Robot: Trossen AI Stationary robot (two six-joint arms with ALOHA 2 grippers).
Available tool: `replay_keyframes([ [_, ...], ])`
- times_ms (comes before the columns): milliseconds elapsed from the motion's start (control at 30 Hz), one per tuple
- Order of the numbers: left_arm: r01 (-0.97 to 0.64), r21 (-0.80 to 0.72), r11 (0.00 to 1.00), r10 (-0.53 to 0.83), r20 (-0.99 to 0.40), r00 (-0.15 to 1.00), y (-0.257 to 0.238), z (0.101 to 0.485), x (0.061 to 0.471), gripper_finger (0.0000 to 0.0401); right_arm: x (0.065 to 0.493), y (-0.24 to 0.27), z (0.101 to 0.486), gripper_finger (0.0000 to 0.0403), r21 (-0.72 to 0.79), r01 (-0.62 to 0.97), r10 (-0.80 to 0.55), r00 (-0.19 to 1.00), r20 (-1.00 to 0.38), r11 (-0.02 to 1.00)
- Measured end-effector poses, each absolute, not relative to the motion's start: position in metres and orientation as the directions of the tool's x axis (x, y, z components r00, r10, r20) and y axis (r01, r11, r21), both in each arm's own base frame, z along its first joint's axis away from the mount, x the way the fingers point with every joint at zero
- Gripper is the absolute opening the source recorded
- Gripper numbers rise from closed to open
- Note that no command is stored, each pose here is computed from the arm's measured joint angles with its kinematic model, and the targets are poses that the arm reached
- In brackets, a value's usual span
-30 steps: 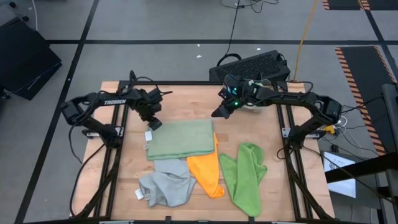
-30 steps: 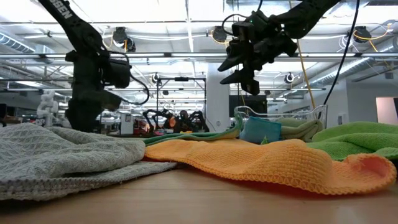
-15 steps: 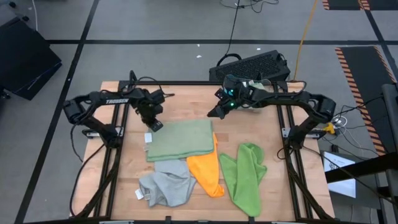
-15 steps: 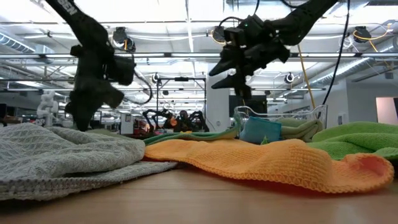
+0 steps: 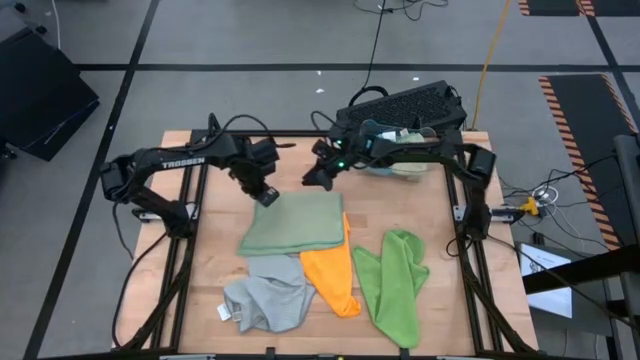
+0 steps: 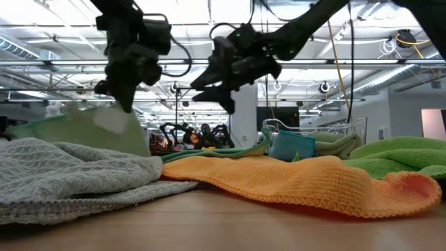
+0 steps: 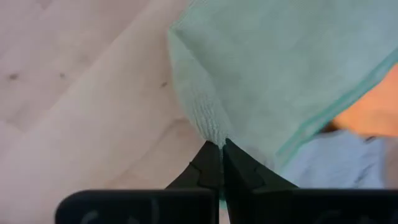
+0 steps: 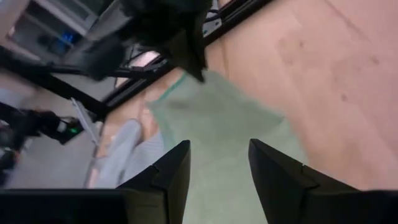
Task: Fold microfiber towels
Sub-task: Fold the light green microfiber towel
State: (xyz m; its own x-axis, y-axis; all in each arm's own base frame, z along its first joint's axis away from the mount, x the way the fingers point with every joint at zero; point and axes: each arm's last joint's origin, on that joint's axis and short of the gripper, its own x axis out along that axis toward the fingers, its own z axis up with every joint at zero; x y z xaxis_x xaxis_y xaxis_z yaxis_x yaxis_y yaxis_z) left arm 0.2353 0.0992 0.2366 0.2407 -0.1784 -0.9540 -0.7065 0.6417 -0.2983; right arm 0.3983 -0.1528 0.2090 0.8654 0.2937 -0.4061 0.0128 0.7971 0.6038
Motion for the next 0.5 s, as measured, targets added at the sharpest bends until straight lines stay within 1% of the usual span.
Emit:
replay_keyframes([
  [133,-0.731,-0.324,0.6,-0.168,-0.945,0.28,0.093,0.248,0.244,0.0011,0.412,-0.157,0.196,0.0178,0.58,-0.07,0.336,0.868,-0.365,0.811],
  [267,-0.728,-0.393,0.562,-0.182,-0.917,0.354,0.089,0.254,0.254,0.0005,0.418,-0.15,0.191,0.0196,0.562,-0.107,0.353,0.868,-0.349,0.82],
  [367,-0.705,-0.467,0.534,-0.197,-0.88,0.433,0.089,0.257,0.262,0.0008,0.421,-0.141,0.193,0.0201,0.527,-0.172,0.39,0.857,-0.337,0.833],
  [500,-0.688,-0.523,0.503,-0.171,-0.841,0.514,0.09,0.261,0.271,0.0009,0.422,-0.135,0.194,0.02,0.548,-0.172,0.404,0.851,-0.336,0.818],
])
